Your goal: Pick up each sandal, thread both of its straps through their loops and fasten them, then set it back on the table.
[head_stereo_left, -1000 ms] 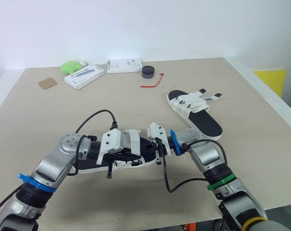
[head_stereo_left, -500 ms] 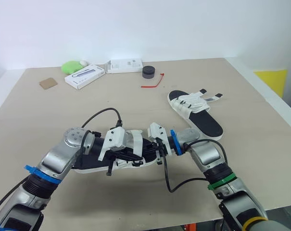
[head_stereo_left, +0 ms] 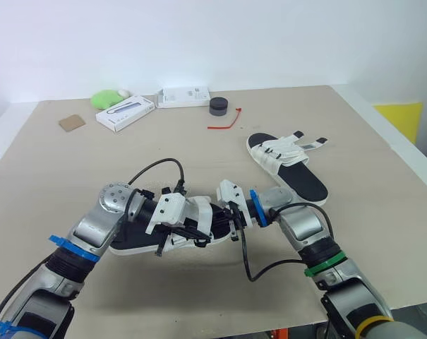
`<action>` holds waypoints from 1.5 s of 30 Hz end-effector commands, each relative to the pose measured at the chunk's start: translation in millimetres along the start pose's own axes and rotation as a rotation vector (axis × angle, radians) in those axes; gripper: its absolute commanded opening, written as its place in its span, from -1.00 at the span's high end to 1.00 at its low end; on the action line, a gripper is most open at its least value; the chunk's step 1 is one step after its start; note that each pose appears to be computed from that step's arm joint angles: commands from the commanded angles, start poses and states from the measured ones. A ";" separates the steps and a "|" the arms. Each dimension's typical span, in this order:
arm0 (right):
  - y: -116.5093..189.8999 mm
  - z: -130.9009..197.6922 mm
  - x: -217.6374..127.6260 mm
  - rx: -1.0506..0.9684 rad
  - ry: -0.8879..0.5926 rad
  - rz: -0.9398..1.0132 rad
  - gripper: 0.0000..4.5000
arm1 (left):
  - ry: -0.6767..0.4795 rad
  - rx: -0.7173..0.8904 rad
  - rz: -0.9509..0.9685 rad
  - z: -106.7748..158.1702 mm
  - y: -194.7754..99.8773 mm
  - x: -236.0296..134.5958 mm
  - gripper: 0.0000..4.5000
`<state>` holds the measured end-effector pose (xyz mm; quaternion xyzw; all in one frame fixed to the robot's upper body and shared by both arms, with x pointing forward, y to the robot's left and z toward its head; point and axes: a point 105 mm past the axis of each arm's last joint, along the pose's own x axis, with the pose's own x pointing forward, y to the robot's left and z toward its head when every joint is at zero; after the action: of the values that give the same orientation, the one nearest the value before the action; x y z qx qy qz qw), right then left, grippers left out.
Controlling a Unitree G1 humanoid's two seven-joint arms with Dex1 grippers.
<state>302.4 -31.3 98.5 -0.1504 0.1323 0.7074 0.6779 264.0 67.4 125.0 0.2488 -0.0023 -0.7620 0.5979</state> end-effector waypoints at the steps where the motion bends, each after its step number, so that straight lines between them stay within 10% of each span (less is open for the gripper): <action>1: 6.2 -26.9 7.8 0.077 0.082 0.023 1.00 | 0.083 -0.108 -0.119 -30.5 -24.2 15.7 0.97; 11: 4.9 -25.3 8.4 0.071 0.078 0.023 1.00 | -0.013 -0.442 -0.115 -7.9 -23.1 1.2 -0.52; 39: 5.2 -29.2 8.9 0.087 0.081 0.015 1.00 | -0.281 -1.080 0.236 44.8 34.9 -31.0 -0.52; 45: 4.8 -29.0 8.9 0.087 0.080 0.015 1.00 | -0.266 -1.084 0.227 46.6 27.0 -28.4 0.39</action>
<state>300.8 -26.5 98.8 -0.1491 0.1288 0.7153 0.6705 281.2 72.2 175.9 -0.2014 0.3046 -0.5975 0.7139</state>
